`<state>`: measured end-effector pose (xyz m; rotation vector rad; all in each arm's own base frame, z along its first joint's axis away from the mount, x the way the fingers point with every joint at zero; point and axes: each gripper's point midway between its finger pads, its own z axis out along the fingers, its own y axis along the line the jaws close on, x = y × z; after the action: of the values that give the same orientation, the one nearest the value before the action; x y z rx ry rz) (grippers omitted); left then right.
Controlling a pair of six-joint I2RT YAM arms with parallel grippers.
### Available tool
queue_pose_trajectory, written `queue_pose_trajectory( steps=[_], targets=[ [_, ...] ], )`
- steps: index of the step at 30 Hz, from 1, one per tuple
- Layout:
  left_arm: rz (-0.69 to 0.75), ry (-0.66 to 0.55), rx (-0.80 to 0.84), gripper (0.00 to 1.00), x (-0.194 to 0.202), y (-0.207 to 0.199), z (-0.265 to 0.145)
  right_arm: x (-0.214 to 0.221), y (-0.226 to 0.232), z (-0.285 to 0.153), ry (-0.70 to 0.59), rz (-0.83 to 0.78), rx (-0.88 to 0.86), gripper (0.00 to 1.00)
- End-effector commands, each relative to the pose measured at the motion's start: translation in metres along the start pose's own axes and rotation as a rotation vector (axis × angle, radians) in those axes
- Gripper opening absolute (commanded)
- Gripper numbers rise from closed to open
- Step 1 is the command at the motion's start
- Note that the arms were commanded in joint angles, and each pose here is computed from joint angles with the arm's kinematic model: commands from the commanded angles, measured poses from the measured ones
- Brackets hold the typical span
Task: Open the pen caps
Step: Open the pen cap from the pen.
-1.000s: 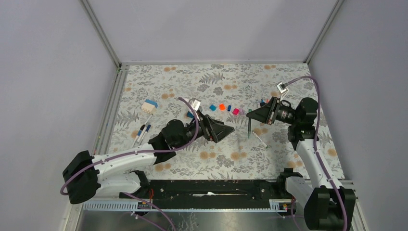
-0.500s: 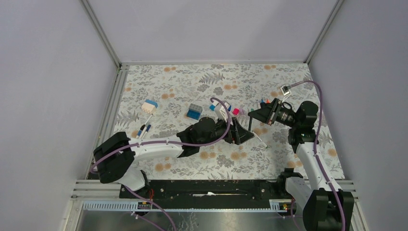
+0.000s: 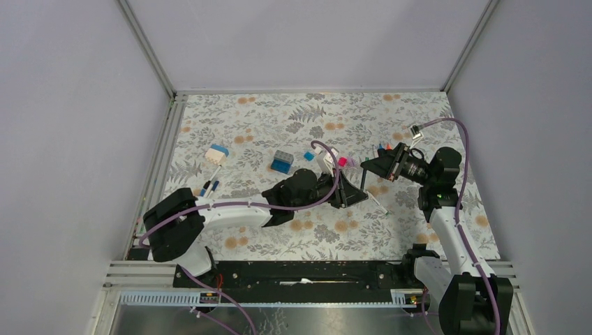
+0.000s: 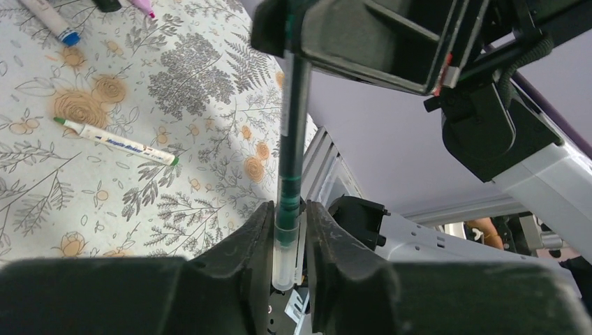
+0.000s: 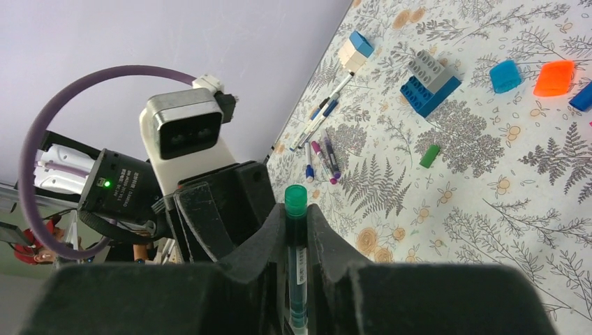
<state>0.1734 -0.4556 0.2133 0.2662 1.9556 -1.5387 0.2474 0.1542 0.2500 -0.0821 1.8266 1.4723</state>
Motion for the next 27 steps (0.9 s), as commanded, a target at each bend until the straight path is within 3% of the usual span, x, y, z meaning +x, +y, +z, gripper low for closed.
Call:
queue_pose_trajectory(
  steps=[1,3,6,8,14,17,19,23,27],
  targets=[
    [0.003,0.009,0.083,0.16,-0.005,-0.024,0.007,-0.005,0.007,-0.002,-0.018,-0.041,-0.011,0.0],
    [0.004,0.019,0.083,0.01,-0.003,-0.024,0.007,-0.006,0.009,-0.002,-0.017,-0.049,-0.018,0.0],
    [0.012,0.026,0.079,0.0,-0.001,-0.023,0.005,-0.006,0.012,-0.003,-0.012,-0.066,-0.029,0.0],
    [0.032,0.02,0.066,0.0,-0.005,-0.021,0.001,-0.005,0.015,-0.003,-0.003,-0.09,-0.041,0.08],
    [0.125,0.042,0.009,0.0,-0.018,-0.012,-0.023,0.0,0.028,-0.012,0.089,-0.301,-0.074,0.68],
    [0.145,0.08,0.008,0.0,-0.024,-0.008,-0.042,0.002,0.024,-0.019,0.127,-0.395,-0.041,0.9],
    [0.147,0.124,0.008,0.0,-0.023,-0.004,-0.052,0.007,0.02,-0.025,0.165,-0.46,-0.018,0.99],
    [0.152,0.221,-0.001,0.0,-0.018,0.003,-0.066,0.006,0.014,-0.031,0.226,-0.652,0.019,1.0],
    [0.171,0.312,0.0,0.0,-0.011,0.003,-0.067,0.019,0.021,-0.042,0.318,-0.897,-0.07,1.0]
  ],
)
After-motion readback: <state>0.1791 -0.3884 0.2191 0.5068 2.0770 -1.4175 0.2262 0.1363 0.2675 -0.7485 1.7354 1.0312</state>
